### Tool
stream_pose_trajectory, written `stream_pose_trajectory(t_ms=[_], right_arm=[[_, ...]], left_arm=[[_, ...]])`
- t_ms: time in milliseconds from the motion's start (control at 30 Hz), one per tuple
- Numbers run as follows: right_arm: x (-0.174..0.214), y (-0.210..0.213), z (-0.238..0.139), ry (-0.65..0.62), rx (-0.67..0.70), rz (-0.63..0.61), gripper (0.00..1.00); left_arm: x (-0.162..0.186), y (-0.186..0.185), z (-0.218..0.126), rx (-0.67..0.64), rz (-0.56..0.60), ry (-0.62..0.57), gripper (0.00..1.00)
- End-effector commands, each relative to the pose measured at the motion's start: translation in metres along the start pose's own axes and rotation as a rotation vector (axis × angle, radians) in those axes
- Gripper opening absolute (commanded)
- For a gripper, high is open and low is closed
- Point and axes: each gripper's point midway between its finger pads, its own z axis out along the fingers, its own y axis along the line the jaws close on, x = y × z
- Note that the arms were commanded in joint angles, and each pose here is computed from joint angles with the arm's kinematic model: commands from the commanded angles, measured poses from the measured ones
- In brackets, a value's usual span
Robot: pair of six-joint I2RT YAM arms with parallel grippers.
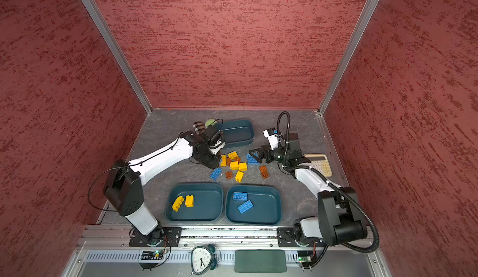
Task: Sort the legos into containers by color
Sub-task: 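Carry the blue brick with the left gripper into the blue-brick bin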
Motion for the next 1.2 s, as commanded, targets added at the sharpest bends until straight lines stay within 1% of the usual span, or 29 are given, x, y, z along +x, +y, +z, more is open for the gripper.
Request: stream_pose_trajectory(t_ms=[0,133,267,433,500,567,700,800,933,1000,1033,1067,1167], right_arm=[[-0.002,0.003,-0.004,-0.008,-0.011,-0.015,0.99],[-0.004,0.002,-0.005,-0.009,-0.009,-0.014,0.99],[-0.004,0.002,-0.006,-0.008,-0.001,-0.016,0.99],[0.0,0.002,-0.009,-0.004,0.004,-0.013,0.99],[0.002,0.001,-0.009,0.003,0.006,-0.012,0.99],[0.003,0.001,-0.009,0.003,0.007,-0.011,0.99],[0.003,0.001,-0.007,0.0,-0.003,-0.005,0.99],[0.004,0.0,-0.005,0.003,-0.013,0.006,0.99],[0.004,0.0,-0.004,0.003,-0.018,0.008,0.99],[0.004,-0.001,-0.004,0.004,-0.017,0.007,0.99],[0.004,0.0,-0.004,0.006,-0.018,0.005,0.99],[0.004,0.0,-0.004,0.006,-0.017,0.004,0.99],[0.0,0.001,-0.003,0.002,-0.024,-0.003,0.99]], left_arm=[[0.011,-0.045,-0.013,0.11,0.034,0.009,0.24],[0.019,-0.096,-0.01,0.185,0.128,0.009,0.23],[0.026,-0.14,0.004,0.261,0.149,0.02,0.23],[0.055,-0.164,0.024,0.258,0.15,0.11,0.23],[0.069,-0.166,0.029,0.249,0.14,0.143,0.23],[0.082,-0.162,0.034,0.228,0.101,0.177,0.24],[0.094,-0.153,0.037,0.197,0.042,0.201,0.29],[0.097,-0.152,0.04,0.19,0.01,0.214,0.34],[0.1,-0.144,0.043,0.144,-0.011,0.226,0.36],[0.098,-0.143,0.039,0.142,-0.013,0.216,0.4],[0.095,-0.145,0.035,0.149,-0.01,0.204,0.45],[0.091,-0.145,0.031,0.157,-0.008,0.193,0.48],[0.075,-0.141,0.015,0.189,-0.002,0.162,0.51]])
